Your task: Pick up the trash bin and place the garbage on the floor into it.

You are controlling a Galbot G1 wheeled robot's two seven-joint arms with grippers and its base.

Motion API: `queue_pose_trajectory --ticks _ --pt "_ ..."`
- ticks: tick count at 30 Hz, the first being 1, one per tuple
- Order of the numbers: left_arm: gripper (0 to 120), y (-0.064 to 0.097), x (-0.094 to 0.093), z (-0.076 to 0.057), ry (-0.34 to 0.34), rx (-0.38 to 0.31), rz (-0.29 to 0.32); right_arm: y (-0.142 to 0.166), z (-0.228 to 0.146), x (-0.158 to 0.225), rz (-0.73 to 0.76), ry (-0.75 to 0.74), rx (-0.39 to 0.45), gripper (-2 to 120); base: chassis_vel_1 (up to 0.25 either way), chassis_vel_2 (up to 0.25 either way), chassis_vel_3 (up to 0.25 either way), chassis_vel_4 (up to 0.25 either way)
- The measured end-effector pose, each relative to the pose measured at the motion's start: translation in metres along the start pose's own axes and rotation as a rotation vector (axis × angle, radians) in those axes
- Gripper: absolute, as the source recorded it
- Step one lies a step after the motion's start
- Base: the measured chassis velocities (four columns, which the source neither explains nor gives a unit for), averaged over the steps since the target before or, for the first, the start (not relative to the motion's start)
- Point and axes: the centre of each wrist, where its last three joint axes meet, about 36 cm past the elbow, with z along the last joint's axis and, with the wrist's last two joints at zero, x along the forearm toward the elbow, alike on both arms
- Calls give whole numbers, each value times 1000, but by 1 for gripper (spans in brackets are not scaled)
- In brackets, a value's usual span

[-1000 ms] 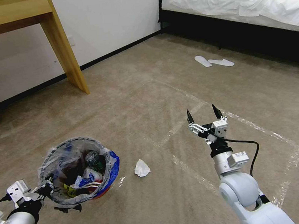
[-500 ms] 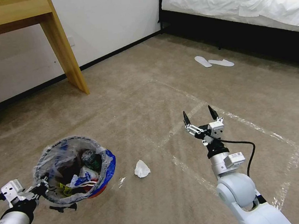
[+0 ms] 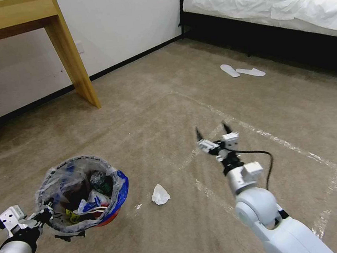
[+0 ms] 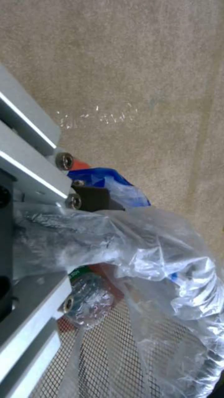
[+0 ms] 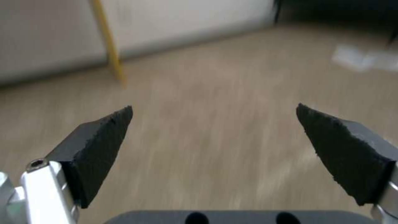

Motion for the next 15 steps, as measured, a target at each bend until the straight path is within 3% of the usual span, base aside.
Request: queue_pose_trajectory --ticks 2,3,5,6,8,15 --pt "1 0 0 1 0 2 -1 13 0 -4 -26 206 11 100 0 0 0 0" --pt "1 0 0 1 0 2 -1 13 0 -4 -26 206 11 100 0 0 0 0" --pt "1 0 0 1 -1 7 -3 28 0 -11 -72 419 -4 100 0 0 0 0" --pt "1 0 0 1 -1 7 -3 28 0 -11 -72 419 -4 100 0 0 0 0" --pt "1 0 0 2 -3 10 -7 45 -1 -29 -103 584 -19 100 0 0 0 0" --pt "1 2 4 2 -10 16 -19 98 13 -74 -162 735 -26 100 0 0 0 0"
